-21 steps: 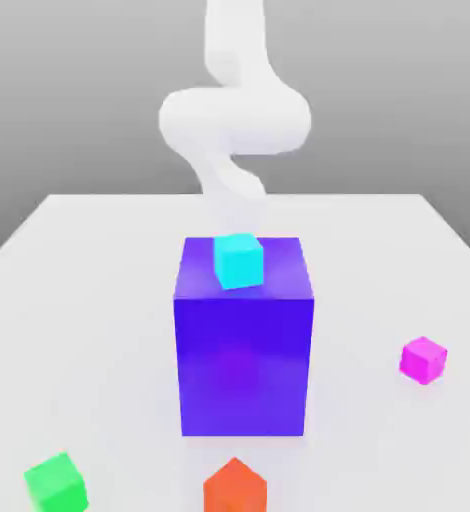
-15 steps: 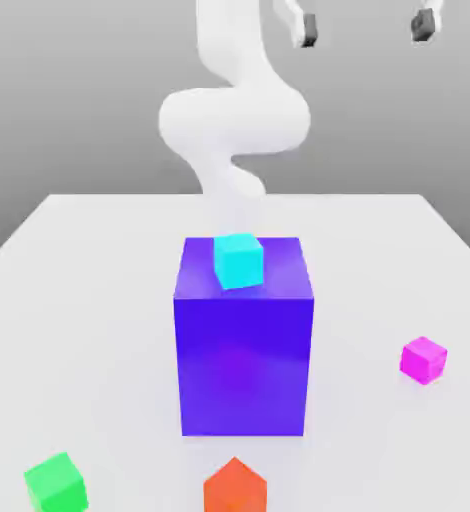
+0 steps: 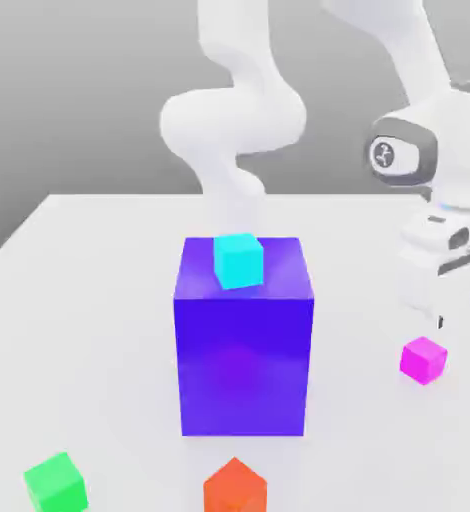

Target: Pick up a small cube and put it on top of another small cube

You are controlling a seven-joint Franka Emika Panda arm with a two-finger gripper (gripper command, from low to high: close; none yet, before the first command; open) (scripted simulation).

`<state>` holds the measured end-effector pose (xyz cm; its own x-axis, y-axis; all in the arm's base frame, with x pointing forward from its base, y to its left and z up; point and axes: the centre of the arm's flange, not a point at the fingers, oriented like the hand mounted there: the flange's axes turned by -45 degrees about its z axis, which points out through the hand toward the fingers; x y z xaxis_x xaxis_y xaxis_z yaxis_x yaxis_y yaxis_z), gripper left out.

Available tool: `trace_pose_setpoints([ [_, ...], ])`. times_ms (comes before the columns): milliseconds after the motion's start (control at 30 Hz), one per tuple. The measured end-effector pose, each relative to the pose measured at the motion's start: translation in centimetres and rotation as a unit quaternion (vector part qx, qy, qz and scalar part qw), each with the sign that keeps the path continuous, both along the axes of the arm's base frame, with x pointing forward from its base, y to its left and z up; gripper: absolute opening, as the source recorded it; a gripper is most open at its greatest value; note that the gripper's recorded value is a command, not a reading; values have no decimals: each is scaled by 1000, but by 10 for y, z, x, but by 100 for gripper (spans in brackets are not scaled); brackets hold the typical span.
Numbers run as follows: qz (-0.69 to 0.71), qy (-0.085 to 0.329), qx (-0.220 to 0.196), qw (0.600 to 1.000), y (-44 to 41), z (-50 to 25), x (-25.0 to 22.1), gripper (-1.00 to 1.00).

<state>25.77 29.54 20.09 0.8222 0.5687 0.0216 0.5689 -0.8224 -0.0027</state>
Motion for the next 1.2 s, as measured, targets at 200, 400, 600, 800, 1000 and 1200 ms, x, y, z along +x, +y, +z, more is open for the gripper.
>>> trace_pose_setpoints([
  [200, 5, 8, -6, 1000, 0, -63, -10, 0],
  [400, 5, 8, -6, 1000, 0, -71, -10, -100],
  [600, 5, 8, -7, 1000, 0, -39, -9, -100],
  [800, -33, 12, -8, 999, -36, -6, 51, -100],
  [1000, -103, 19, -7, 994, -143, 3, 157, -100],
  [1200, -170, 20, -4, 985, -287, 16, 220, -100],
])
